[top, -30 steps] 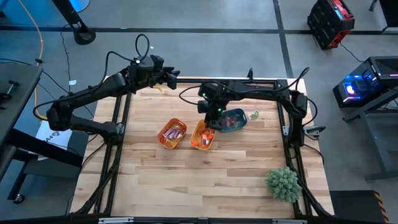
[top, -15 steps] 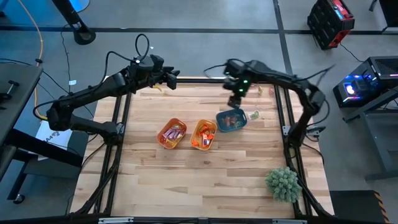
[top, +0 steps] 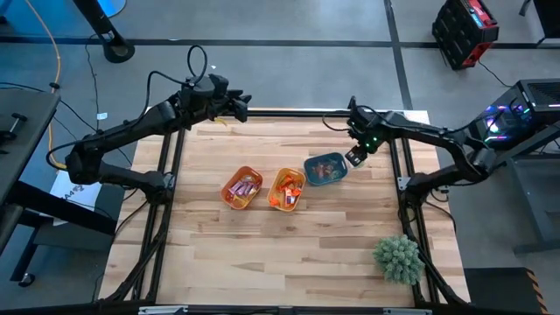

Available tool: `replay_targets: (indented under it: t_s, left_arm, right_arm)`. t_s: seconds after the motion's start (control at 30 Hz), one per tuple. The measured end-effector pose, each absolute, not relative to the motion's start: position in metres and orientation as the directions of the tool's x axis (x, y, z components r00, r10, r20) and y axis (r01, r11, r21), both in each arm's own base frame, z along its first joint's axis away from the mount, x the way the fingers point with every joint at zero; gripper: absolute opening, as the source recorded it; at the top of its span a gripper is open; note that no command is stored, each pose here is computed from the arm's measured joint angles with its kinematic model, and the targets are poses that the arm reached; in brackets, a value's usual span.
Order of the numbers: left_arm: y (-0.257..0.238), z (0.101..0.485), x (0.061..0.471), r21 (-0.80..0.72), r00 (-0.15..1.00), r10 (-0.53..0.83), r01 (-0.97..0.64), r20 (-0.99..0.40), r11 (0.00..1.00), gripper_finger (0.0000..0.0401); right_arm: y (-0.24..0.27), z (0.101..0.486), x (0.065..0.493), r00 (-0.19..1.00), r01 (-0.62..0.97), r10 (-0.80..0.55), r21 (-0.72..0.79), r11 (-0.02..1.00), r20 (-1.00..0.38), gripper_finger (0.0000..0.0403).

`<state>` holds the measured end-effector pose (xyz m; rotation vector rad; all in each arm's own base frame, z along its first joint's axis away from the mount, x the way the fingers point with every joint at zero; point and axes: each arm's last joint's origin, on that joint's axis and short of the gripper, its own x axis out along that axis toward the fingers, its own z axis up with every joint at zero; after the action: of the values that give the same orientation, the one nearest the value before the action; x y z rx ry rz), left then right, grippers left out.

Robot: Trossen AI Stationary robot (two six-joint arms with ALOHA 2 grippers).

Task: Sort candy
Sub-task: Put the green gummy into the blue bin

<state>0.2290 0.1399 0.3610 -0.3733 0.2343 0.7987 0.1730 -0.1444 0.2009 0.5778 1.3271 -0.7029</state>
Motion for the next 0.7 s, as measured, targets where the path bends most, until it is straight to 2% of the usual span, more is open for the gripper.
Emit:
replay_targets:
  t_s: [0.13, 0.37, 0.5, 0.6, 0.7]
  left_arm:
    - [0.14, 0.361, 0.229, -0.238, 0.678, 0.652, -0.732, -0.338, 0.638, 0.0186]
    - [0.14, 0.361, 0.229, -0.252, 0.678, 0.652, -0.733, -0.339, 0.631, 0.0186]
    - [0.14, 0.361, 0.229, -0.253, 0.678, 0.652, -0.733, -0.339, 0.631, 0.0186]
    - [0.14, 0.361, 0.229, -0.253, 0.678, 0.652, -0.733, -0.339, 0.631, 0.0186]
    - [0.14, 0.361, 0.229, -0.253, 0.678, 0.652, -0.733, -0.339, 0.631, 0.0186]
  right_arm:
    - [-0.15, 0.181, 0.171, 0.074, 0.804, -0.18, -0.048, 0.593, -0.981, 0.0167]
    - [-0.152, 0.155, 0.162, 0.021, 0.883, -0.159, -0.056, 0.466, -0.987, 0.0167]
    - [-0.15, 0.148, 0.161, 0.041, 0.898, -0.169, -0.038, 0.438, -0.985, 0.0157]
    - [-0.149, 0.143, 0.16, 0.057, 0.906, -0.167, -0.02, 0.424, -0.984, 0.0115]
    - [-0.149, 0.143, 0.16, 0.058, 0.901, -0.163, -0.019, 0.433, -0.985, 0.0035]
